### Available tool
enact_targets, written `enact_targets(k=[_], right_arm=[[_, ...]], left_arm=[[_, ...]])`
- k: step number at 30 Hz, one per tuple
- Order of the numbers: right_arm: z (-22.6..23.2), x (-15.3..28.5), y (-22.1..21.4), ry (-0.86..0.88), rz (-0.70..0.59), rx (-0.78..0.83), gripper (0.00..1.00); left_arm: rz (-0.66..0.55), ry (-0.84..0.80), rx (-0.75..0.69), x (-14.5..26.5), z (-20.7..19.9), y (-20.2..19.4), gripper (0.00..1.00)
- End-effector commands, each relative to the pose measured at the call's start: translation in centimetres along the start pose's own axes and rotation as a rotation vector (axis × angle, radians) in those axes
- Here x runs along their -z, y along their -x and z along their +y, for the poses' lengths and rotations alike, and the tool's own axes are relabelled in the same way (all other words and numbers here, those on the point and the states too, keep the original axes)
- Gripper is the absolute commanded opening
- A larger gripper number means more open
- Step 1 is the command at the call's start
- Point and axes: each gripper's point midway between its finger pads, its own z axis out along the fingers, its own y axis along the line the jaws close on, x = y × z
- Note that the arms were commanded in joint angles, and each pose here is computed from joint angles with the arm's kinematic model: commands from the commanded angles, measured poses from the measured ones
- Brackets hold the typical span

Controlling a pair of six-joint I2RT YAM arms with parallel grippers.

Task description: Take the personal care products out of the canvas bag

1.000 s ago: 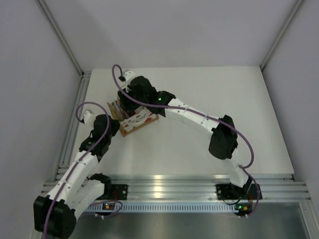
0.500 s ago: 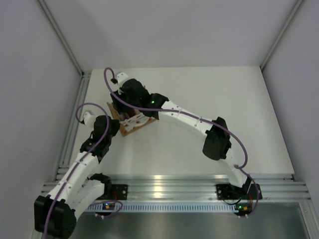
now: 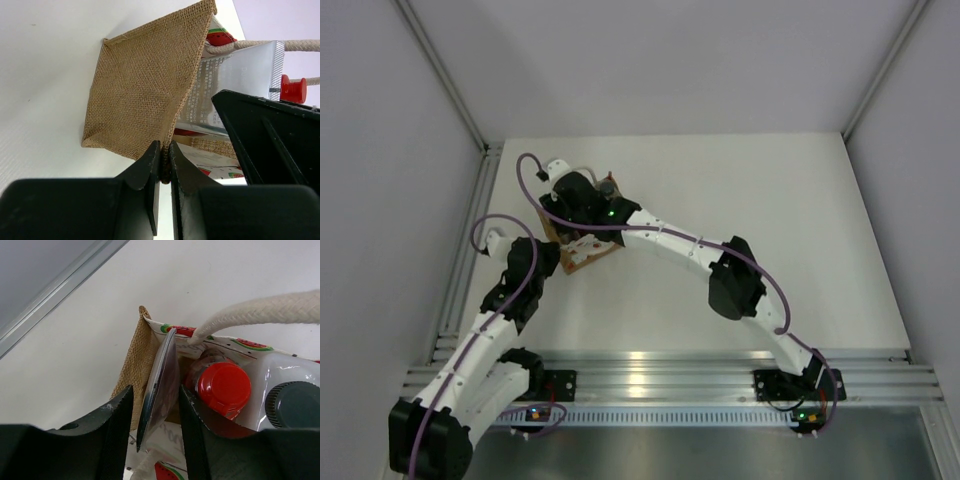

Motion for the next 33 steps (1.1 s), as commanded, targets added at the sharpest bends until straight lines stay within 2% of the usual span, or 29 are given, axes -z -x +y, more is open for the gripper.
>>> enact_targets(k=[1, 18, 29, 33], right_arm=[[0.6, 0.6, 2.6, -0.010, -0.073, 0.012, 0.40], [-0.1, 0.2, 1.1, -0.035, -0.063, 0.013, 0.36], [0.2, -2.1, -1.8, -0.013, -0.030, 0.009, 0.40], [-0.2, -3.0, -1.6, -0.031, -0.058, 0.009, 0.43]], left_arm=[[0.008, 0.070, -0.009, -0.2, 2.4, -0.7, 0.00], [-0.008, 0.096, 0.004, -0.4, 3.1, -0.6, 0.00], [-0.002, 0.117, 0.015, -0.6, 3.8, -1.0, 0.00], [0.000, 0.109, 0.013, -0.5, 3.6, -1.0, 0.00]])
